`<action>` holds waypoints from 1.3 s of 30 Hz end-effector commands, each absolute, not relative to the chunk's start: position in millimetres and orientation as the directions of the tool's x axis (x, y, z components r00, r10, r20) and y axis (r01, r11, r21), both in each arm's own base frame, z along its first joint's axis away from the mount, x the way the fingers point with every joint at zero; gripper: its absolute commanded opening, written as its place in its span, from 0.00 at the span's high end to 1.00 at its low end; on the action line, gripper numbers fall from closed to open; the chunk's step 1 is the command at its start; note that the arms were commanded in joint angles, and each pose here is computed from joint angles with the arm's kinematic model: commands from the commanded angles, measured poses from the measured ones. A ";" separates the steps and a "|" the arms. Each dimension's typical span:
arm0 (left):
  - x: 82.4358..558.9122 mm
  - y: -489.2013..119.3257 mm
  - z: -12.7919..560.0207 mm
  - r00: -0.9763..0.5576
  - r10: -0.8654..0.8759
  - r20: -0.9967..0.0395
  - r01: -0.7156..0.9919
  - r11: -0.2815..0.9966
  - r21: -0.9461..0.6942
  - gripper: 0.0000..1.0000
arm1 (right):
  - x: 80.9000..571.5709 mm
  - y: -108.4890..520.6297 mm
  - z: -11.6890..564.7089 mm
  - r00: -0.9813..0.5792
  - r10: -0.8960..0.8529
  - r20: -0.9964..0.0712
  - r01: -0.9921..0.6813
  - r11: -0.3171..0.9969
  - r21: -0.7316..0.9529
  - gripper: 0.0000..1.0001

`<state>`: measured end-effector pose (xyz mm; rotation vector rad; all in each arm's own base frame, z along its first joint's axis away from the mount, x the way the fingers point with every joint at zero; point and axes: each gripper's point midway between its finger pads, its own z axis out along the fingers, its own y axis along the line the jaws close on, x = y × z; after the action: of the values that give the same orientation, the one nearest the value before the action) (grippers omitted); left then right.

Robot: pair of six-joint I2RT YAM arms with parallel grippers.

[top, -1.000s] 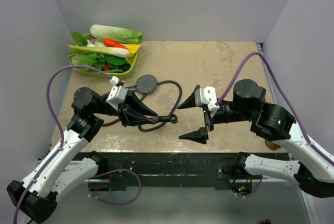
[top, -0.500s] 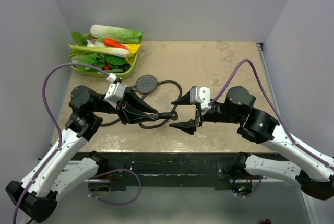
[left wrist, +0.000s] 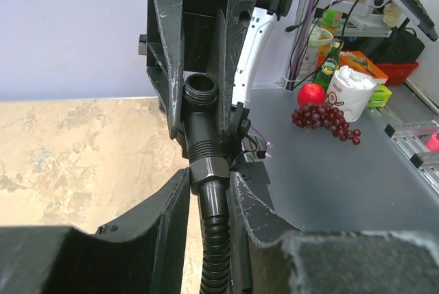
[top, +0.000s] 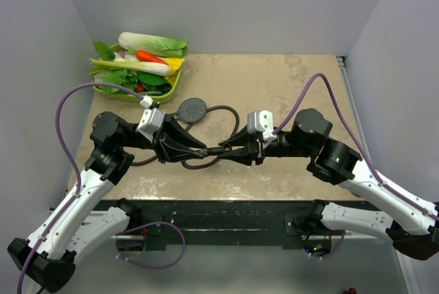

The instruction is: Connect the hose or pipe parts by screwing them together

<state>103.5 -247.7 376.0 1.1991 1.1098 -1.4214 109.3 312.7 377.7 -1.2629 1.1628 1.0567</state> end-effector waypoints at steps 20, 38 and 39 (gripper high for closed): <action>123.6 -250.2 319.7 -0.074 0.096 -0.993 0.990 -0.110 -0.085 0.01 | 121.5 304.4 394.9 0.230 -0.307 -0.923 -0.970 0.007 -0.244 1.00; 111.7 -262.8 315.8 0.013 0.215 -0.977 0.970 -0.241 -0.041 0.09 | 132.1 312.0 369.7 0.314 -0.547 -0.776 -0.926 0.005 -0.378 1.00; 110.9 -262.8 316.8 0.017 0.212 -0.977 0.969 -0.244 -0.037 0.09 | 133.6 312.0 368.8 0.313 -0.553 -0.772 -0.924 0.011 -0.382 1.00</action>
<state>122.2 -264.8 306.3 1.4925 1.3362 -1.3204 122.8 312.1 350.6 -1.7070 1.3990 0.5768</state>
